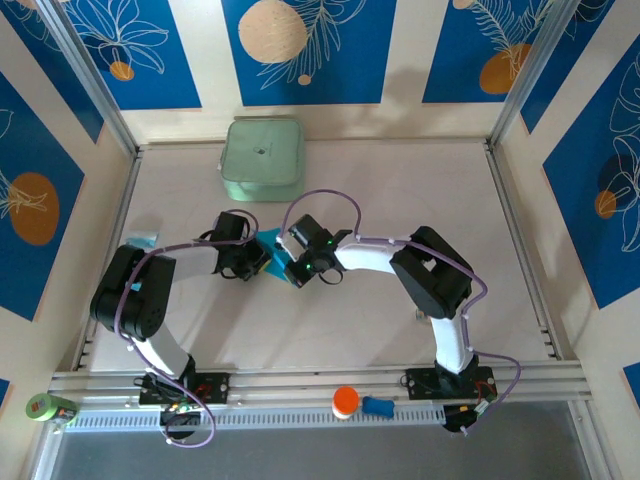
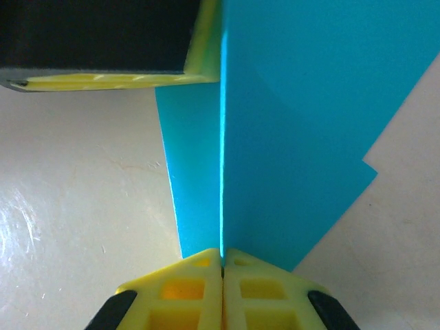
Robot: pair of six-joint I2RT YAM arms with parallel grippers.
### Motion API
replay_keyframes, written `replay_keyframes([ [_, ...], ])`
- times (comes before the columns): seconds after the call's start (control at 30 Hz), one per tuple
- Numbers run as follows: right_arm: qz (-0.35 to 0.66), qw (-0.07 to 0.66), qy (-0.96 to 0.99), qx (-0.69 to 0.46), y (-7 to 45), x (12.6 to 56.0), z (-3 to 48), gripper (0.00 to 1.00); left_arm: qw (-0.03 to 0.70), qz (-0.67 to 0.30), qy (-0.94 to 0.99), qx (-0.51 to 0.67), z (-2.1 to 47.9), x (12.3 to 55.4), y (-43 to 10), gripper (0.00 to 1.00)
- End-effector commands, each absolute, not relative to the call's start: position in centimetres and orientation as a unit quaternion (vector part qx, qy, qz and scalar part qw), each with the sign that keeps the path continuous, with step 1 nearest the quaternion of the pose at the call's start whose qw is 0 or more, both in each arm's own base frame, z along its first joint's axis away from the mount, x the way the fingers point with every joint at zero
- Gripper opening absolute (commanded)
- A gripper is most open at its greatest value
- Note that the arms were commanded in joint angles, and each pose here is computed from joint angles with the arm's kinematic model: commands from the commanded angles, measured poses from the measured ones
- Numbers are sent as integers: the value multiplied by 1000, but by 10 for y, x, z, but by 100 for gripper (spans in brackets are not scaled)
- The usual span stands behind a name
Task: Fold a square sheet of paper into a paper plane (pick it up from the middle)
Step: Fourth fold the wing at the center of the table.
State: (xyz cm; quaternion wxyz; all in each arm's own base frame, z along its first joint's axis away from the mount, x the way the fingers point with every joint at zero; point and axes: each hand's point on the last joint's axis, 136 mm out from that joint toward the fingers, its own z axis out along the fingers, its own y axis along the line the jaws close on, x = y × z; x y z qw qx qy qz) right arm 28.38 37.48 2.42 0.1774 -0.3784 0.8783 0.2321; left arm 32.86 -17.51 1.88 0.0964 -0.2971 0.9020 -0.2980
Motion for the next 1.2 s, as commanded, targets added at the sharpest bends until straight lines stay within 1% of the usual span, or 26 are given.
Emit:
replay_keyframes([
  [0.0, 260, 158, 875, -376, 381, 282, 27, 7, 82, -290, 909, -287, 14, 324, -178, 11],
  [0.33, 305, 118, 879, -346, 378, 281, 25, 5, 81, -289, 910, -285, 14, 323, -177, 11],
  [0.7, 322, 86, 887, -320, 372, 278, 15, 6, 98, -287, 912, -278, 28, 324, -174, 13],
  [1.0, 348, 55, 892, -283, 364, 276, 7, 5, 139, -333, 897, -256, 51, 329, -181, 16],
  [1.17, 363, 45, 892, -266, 362, 278, 5, 5, 156, -379, 882, -233, 59, 330, -191, 22],
])
